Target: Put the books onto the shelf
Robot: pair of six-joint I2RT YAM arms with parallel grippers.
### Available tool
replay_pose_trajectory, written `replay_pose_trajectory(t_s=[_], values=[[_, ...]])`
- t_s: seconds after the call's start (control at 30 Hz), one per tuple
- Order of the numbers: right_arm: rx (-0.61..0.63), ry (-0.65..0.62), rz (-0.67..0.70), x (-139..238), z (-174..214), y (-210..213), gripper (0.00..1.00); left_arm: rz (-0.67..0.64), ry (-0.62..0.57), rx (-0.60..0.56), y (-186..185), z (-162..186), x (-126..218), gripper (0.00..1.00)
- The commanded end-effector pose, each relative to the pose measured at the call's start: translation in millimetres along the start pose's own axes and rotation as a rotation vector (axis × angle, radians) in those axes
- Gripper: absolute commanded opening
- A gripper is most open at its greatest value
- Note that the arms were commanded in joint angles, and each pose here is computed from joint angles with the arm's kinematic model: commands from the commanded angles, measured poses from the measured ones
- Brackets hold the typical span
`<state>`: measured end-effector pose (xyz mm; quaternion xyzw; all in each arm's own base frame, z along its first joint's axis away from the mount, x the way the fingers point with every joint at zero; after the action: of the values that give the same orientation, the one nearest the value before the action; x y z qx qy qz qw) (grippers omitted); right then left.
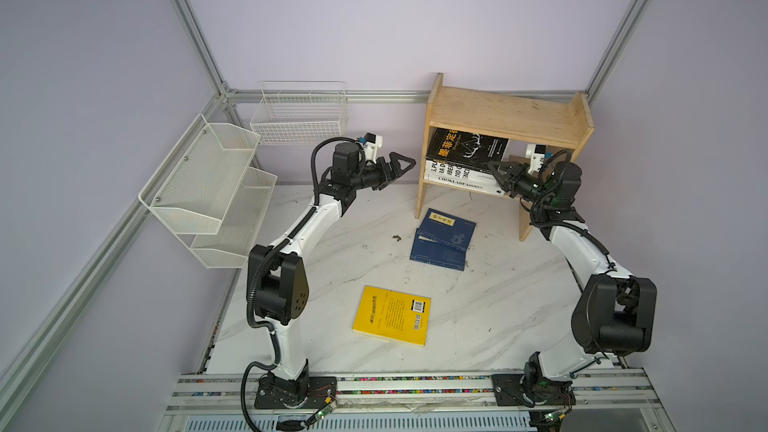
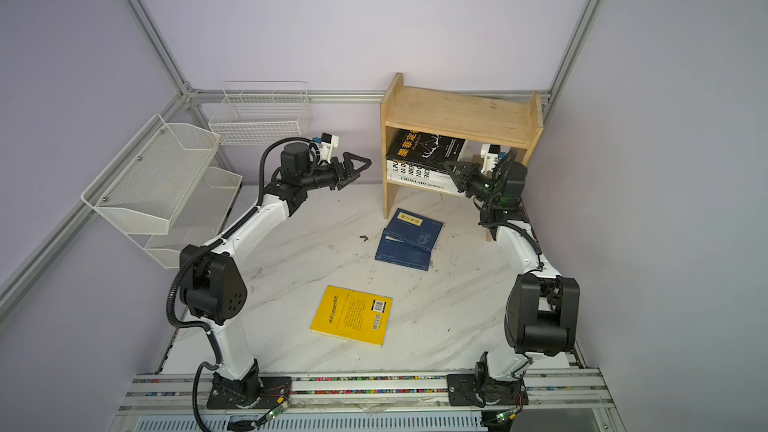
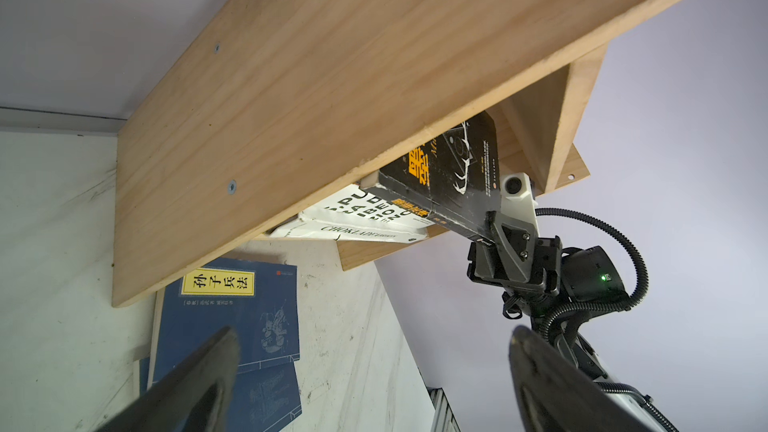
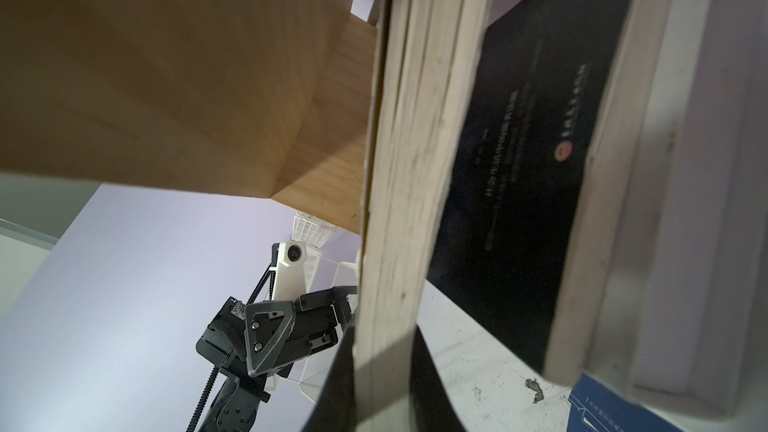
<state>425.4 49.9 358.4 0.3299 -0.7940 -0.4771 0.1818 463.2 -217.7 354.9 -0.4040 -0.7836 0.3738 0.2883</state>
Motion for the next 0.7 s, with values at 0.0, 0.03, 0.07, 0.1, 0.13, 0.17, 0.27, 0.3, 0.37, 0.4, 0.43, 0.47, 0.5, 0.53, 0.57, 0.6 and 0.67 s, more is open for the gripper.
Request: replay_pose_trajectory(t_s=[0.0,0.03,0.07,0.1,0.13,0.17,0.27,0.3,0.37,0.4,0.43,0.47,0.5,0.53,0.57,0.6,0.67], values=[[0.129,-0.043,-0.099,-0.1,-16.5,30.6,0.09,0.082,-0.042,-0.11,-38.3,-22.0,4.7,1.0],[0.131,-0.044,-0.1,-0.1,-17.0,31.6,0.09,0.081,-0.042,-0.11,-37.1,-22.6,3.8,1.0],[0.134,-0.045,-0.102,-0.2,-17.6,33.1,0.09,0.081,-0.042,-0.108,-36.8,-22.8,3.1,1.0],[0.135,-0.042,-0.104,0.0,-17.8,33.8,0.09,0.08,-0.042,-0.107,-36.6,-23.0,2.7,1.0],[0.134,-0.042,-0.102,0.1,-18.3,34.0,0.09,0.08,-0.041,-0.107,-35.8,-23.1,1.9,1.0],[0.133,-0.041,-0.104,0.0,-18.5,34.8,0.09,0.079,-0.041,-0.106,-35.7,-23.4,1.7,1.0],[0.131,-0.031,-0.113,-0.9,-19.0,34.7,0.09,0.079,-0.041,-0.105,-34.8,-24.3,0.3,1.0],[0.133,-0.032,-0.115,-0.8,-19.7,35.7,0.09,0.079,-0.041,-0.103,-34.5,-24.5,-0.2,1.0],[0.133,-0.034,-0.114,-0.2,-20.9,35.2,0.09,0.079,-0.041,-0.1,-33.9,-24.9,-1.5,1.0],[0.132,-0.029,-0.117,-0.7,-21.1,35.5,0.09,0.079,-0.041,-0.099,-33.4,-25.3,-1.7,1.0],[0.13,-0.026,-0.117,-0.9,-21.4,34.8,0.09,0.08,-0.043,-0.099,-33.7,-26.0,-1.9,1.0],[0.129,-0.024,-0.118,-1.6,-21.5,34.9,0.09,0.081,-0.043,-0.099,-33.9,-26.4,-2.1,1.0],[0.126,-0.026,-0.115,-1.2,-22.1,33.2,0.09,0.083,-0.043,-0.101,-34.6,-26.8,-2.1,1.0],[0.126,-0.026,-0.114,-0.9,-22.4,32.6,0.09,0.084,-0.041,-0.101,-34.3,-26.7,-2.8,1.0],[0.128,-0.028,-0.115,-0.2,-23.0,33.3,0.09,0.083,-0.043,-0.101,-34.1,-26.9,-2.7,1.0],[0.129,-0.029,-0.115,0.4,-23.5,33.5,0.09,0.082,-0.044,-0.101,-34.0,-27.1,-2.7,1.0],[0.127,-0.026,-0.116,0.5,-23.9,33.3,0.09,0.085,-0.043,-0.102,-34.9,-27.3,-2.6,1.0]])
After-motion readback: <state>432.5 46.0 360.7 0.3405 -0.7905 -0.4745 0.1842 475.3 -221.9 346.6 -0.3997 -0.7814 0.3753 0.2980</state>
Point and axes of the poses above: each gripper's point midway between its finger pads, its own x axis back along the fingers, its own y axis along the line the jaws close on, z = x × y, the point moved 7 cm from there along x, back along the fingers, and after that the axes turned 1 degree about x, right-handed, at the moved point
